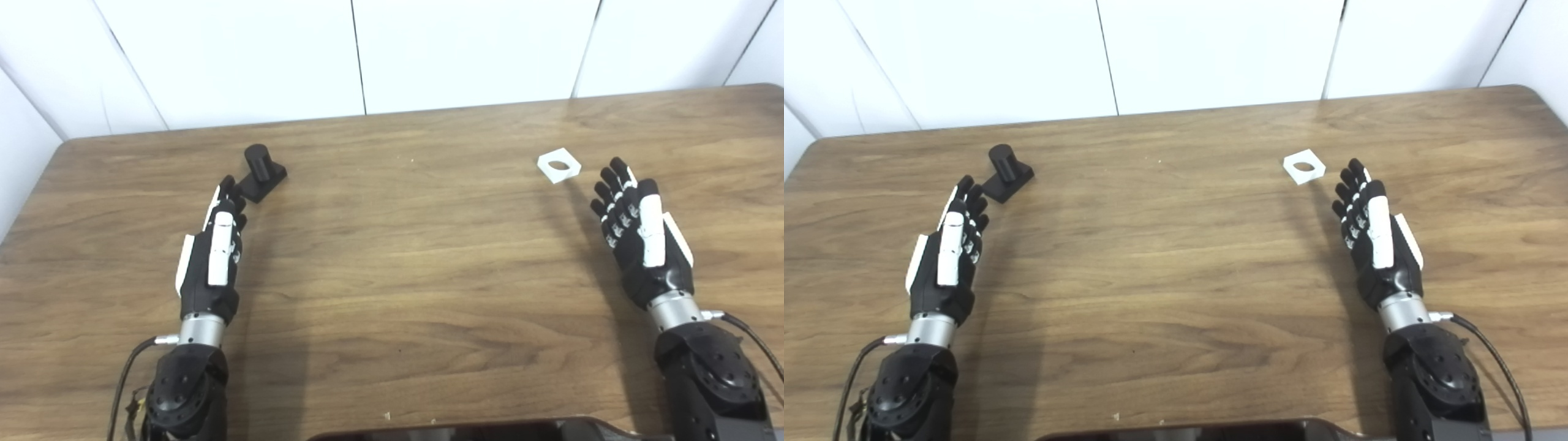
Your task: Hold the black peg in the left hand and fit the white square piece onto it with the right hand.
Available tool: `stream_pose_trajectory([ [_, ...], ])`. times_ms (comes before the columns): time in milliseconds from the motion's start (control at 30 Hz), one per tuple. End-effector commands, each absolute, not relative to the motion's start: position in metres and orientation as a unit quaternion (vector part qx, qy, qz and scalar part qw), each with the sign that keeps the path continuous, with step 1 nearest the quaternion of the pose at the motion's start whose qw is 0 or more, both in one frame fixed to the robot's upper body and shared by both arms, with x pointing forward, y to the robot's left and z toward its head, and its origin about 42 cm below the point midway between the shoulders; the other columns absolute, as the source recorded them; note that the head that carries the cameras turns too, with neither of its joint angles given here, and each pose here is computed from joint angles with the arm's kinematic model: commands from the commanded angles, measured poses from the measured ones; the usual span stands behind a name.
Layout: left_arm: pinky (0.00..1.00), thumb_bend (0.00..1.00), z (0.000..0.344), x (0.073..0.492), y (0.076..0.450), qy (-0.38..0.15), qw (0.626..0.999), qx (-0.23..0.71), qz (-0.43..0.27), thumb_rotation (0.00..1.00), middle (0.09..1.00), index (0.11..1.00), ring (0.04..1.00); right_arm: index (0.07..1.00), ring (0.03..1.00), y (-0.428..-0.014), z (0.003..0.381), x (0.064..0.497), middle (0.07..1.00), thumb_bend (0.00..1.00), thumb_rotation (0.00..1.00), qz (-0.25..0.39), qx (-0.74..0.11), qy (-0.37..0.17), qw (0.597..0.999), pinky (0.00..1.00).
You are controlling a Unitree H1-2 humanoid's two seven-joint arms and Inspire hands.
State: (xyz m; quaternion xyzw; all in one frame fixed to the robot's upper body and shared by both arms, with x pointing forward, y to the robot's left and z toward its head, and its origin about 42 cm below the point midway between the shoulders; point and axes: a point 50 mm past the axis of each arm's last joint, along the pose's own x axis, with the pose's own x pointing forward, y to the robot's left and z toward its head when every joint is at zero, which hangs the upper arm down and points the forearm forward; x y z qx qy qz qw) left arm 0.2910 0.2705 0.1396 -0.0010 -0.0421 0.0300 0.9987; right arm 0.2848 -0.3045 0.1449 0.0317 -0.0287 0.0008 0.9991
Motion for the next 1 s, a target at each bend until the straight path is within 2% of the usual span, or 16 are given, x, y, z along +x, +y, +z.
stream_pose_trajectory([
  [0, 1.00, 0.48, 0.156, 0.300, 0.270, -0.079, 0.997, 0.006, 0.026, 0.94, 1.000, 1.000, 1.000, 1.000, 1.000, -0.304, 0.163, 0.292, 1.000, 0.57, 1.00, 0.011, 0.027, -0.072, 0.997, 1.00],
  [133, 1.00, 0.50, 0.157, 0.301, 0.270, -0.081, 0.996, 0.015, 0.027, 0.93, 1.000, 1.000, 1.000, 1.000, 1.000, -0.306, 0.163, 0.292, 1.000, 0.58, 1.00, 0.012, 0.023, -0.070, 0.997, 1.00],
  [333, 1.00, 0.55, 0.175, 0.308, 0.279, -0.071, 0.985, 0.147, 0.056, 0.84, 1.000, 1.000, 1.000, 1.000, 1.000, -0.307, 0.161, 0.293, 1.000, 0.57, 1.00, 0.014, 0.023, -0.070, 0.997, 1.00],
  [567, 1.00, 0.54, 0.194, 0.317, 0.288, -0.085, 0.960, 0.254, 0.077, 0.73, 1.000, 0.986, 1.000, 1.000, 1.000, -0.306, 0.158, 0.293, 1.000, 0.60, 1.00, 0.011, 0.028, -0.064, 0.997, 1.00],
  [867, 1.00, 0.66, 0.203, 0.330, 0.292, -0.097, 0.927, 0.347, 0.107, 0.53, 1.000, 0.907, 1.000, 1.000, 1.000, -0.305, 0.157, 0.293, 1.000, 0.63, 1.00, 0.009, 0.027, -0.059, 0.998, 1.00],
  [967, 1.00, 0.69, 0.203, 0.336, 0.293, -0.097, 0.913, 0.379, 0.116, 0.50, 1.000, 0.882, 1.000, 1.000, 1.000, -0.307, 0.157, 0.291, 1.000, 0.64, 1.00, 0.009, 0.030, -0.058, 0.998, 1.00],
])
